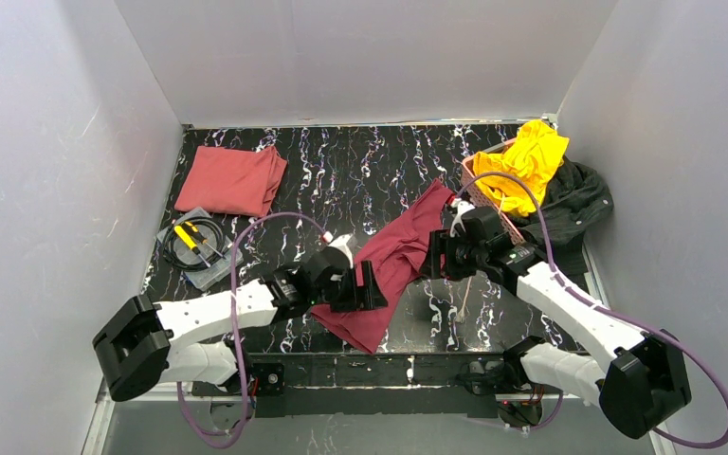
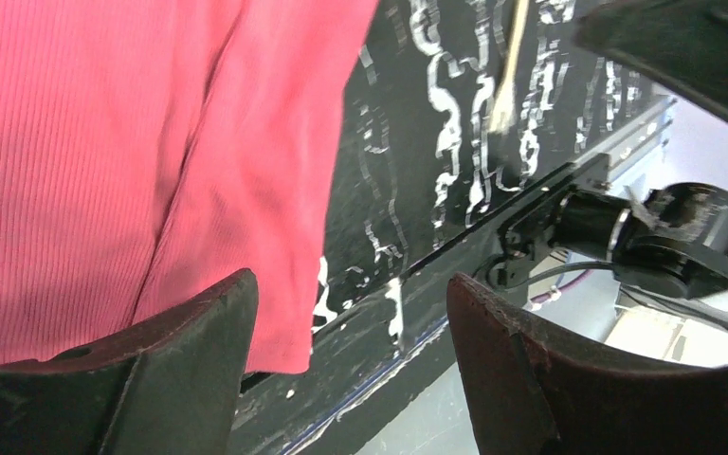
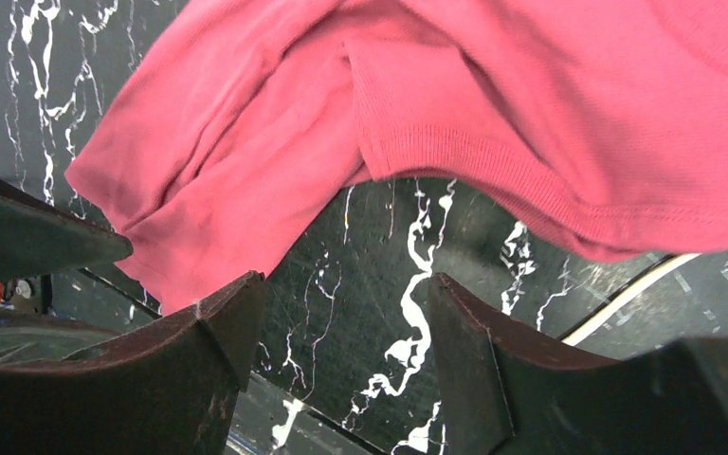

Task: Fold and stack the mixed laundry pile
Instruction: Fold the tank top at the center of the board.

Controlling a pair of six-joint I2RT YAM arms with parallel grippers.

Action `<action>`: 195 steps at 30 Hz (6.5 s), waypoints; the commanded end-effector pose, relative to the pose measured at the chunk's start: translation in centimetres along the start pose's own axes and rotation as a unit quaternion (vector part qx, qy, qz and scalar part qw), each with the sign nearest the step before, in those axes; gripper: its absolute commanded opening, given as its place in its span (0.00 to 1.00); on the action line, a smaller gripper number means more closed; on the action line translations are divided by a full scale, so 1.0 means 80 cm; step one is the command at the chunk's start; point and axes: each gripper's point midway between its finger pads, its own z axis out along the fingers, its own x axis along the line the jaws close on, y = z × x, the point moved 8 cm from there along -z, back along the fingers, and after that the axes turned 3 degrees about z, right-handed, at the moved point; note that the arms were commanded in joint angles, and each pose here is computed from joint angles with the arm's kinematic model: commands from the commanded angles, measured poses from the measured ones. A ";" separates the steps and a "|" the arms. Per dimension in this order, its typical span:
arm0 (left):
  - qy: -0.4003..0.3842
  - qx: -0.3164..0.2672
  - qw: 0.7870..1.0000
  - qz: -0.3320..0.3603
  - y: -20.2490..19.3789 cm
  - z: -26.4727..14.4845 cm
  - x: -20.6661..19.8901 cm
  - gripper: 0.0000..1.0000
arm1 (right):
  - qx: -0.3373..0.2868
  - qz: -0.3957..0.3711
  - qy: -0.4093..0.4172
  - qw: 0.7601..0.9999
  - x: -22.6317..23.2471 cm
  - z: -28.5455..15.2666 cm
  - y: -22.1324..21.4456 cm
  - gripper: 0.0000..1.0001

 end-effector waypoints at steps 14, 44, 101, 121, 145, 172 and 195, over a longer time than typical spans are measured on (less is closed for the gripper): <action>0.153 -0.019 0.982 -0.109 -0.064 0.024 0.103 0.73 | -0.016 0.038 -0.006 0.999 0.001 0.008 -0.016 0.73; 0.114 -0.064 0.986 -0.107 0.076 -0.092 0.129 0.72 | -0.048 0.058 -0.139 0.987 -0.053 0.017 0.009 0.78; 0.231 -0.087 0.952 -0.180 -0.012 -0.072 0.213 0.75 | 0.012 0.057 0.064 0.996 0.011 0.046 -0.005 0.65; 0.233 -0.084 0.953 -0.174 -0.008 -0.075 0.211 0.75 | 0.058 -0.011 0.013 0.998 0.064 0.126 -0.086 0.53; 0.242 -0.085 0.951 -0.172 -0.010 -0.078 0.212 0.75 | -0.016 -0.045 -0.012 0.999 0.092 0.075 -0.028 0.01; 0.281 -0.080 0.941 -0.170 -0.015 -0.087 0.219 0.75 | 0.041 -0.060 -0.063 0.995 0.082 0.160 0.058 0.10; 0.076 -0.081 0.993 -0.034 0.080 -0.062 0.080 0.73 | -0.068 0.074 -0.135 0.986 -0.045 0.018 0.060 0.86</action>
